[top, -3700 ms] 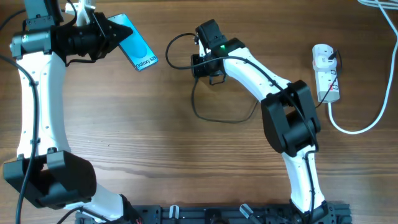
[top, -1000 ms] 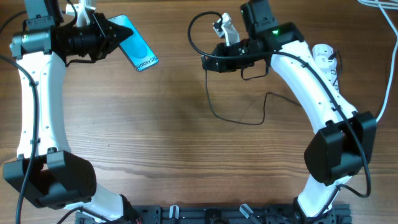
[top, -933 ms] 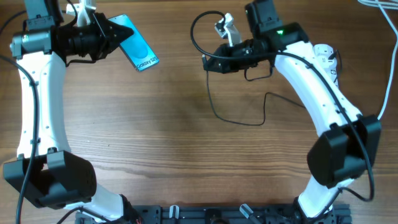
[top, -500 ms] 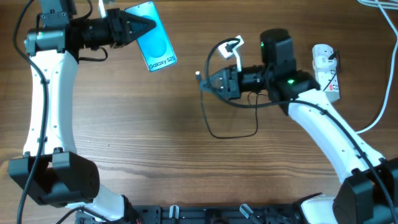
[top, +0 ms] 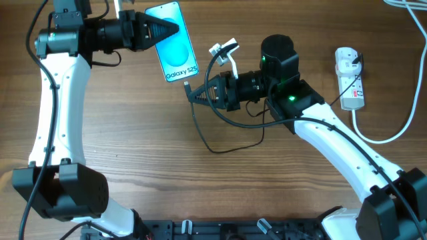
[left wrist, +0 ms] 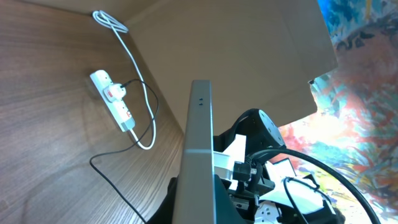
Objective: Plug charger to phone and switch on socket
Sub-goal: 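Lift the plug with the right gripper toward the phone's bottom port, then push the plug into the phone's port held by the left gripper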
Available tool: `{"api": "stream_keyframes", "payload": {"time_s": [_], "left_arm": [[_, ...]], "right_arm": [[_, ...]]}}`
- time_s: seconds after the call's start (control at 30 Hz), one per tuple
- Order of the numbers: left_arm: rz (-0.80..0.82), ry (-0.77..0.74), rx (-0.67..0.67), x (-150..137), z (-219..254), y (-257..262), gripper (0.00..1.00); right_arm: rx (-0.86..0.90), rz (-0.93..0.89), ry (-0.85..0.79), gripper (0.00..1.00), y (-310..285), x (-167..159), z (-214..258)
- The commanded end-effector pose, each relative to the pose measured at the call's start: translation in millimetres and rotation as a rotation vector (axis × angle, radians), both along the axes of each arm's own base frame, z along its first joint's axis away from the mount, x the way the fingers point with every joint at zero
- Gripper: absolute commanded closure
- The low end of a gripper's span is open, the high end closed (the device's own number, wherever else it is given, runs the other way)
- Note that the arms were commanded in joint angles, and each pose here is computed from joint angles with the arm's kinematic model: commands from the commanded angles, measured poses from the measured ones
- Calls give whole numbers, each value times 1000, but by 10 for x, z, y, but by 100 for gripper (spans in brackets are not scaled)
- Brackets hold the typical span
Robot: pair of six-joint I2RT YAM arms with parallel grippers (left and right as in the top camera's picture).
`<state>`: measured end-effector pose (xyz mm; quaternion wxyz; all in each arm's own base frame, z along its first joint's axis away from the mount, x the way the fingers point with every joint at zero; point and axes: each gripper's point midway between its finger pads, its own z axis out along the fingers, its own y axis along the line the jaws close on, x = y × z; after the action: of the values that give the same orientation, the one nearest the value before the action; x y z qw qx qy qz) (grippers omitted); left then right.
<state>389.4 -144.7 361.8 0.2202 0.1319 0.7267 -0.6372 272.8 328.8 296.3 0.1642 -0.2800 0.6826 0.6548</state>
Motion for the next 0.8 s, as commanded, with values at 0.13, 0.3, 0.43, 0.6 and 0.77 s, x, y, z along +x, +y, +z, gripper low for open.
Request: {"api": "stream_keyframes", "payload": {"time_s": [0.13,0.3,0.43,0.6,0.77], "left_arm": [[-34,-10,-35,-83,107,-14,96],[-32,0,-33,-87,97,-15,96],[-33,9,-34,-94,92,-20,96],[-55,7,-33,-125,92,-101,96],[-74,5,-19,-154,69,-216,96]], "right_arm": [[22,20,-15,96,-20,-51,111],[33,19,-34,96,-17,-45,140],[32,18,-23,96,-16,-43,144],[31,16,-21,96,-14,-41,143],[31,17,-20,96,-11,-45,142]]}}
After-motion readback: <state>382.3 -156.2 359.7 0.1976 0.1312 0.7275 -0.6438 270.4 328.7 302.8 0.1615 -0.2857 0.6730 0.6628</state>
